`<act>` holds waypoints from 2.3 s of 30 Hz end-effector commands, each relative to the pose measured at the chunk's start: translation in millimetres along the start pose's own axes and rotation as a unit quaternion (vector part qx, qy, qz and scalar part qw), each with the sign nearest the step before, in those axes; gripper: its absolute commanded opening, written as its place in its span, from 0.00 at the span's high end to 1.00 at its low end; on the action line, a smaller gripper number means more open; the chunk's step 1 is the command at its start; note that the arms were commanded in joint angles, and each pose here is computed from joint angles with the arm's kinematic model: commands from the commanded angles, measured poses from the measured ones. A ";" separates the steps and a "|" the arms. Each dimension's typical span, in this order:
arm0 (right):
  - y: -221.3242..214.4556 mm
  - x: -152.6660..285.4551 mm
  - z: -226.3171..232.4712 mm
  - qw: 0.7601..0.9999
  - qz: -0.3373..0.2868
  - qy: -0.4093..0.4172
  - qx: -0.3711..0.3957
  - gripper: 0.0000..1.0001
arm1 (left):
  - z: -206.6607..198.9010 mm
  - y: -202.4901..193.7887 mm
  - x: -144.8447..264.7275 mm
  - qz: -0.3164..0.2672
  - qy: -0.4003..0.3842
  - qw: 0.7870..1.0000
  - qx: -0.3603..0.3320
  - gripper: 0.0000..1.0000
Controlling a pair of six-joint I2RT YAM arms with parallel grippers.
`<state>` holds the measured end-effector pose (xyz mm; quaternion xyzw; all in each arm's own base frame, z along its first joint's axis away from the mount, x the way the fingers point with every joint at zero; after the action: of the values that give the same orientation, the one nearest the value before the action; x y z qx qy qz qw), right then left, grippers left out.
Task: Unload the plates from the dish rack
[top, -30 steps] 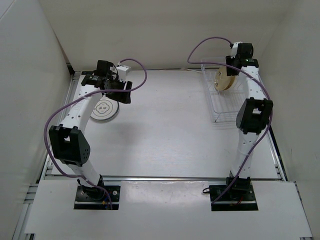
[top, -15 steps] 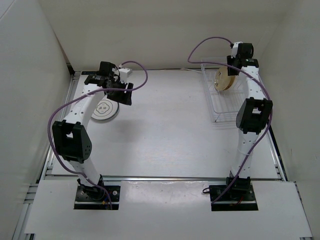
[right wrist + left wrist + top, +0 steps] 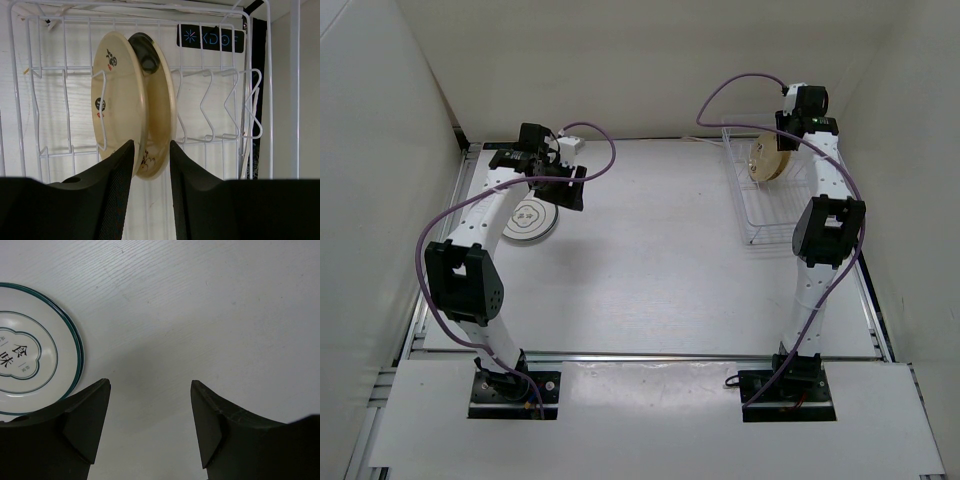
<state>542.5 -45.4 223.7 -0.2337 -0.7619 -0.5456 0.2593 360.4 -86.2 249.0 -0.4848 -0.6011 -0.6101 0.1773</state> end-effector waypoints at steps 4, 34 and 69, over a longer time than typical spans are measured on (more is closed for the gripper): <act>13.9 7.6 3.9 0.999 -0.029 0.010 -0.010 0.61 | -3.5 6.7 10.9 -0.020 -0.006 1.000 -0.003 0.24; 27.4 34.7 2.7 0.998 -0.037 -0.052 -0.015 0.54 | -5.5 7.4 14.1 -0.025 -0.011 1.000 0.000 0.24; 8.5 -20.2 16.2 1.000 -0.013 -0.017 -0.007 0.66 | 0.6 -3.3 4.3 -0.002 0.007 1.000 -0.003 0.23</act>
<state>552.0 -29.7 194.6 -0.2596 -0.7587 -0.5367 0.2627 357.7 -85.5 242.4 -0.4894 -0.5985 -0.6061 0.1868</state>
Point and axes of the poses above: each gripper's point midway between its finger pads, its own x axis back along the fingers, its own z axis along the line the jaws close on, y = z × x, the point moved 9 cm from there along x, back along the fingers, and after that the axes turned 7 degrees about x, right-handed, at the moved point
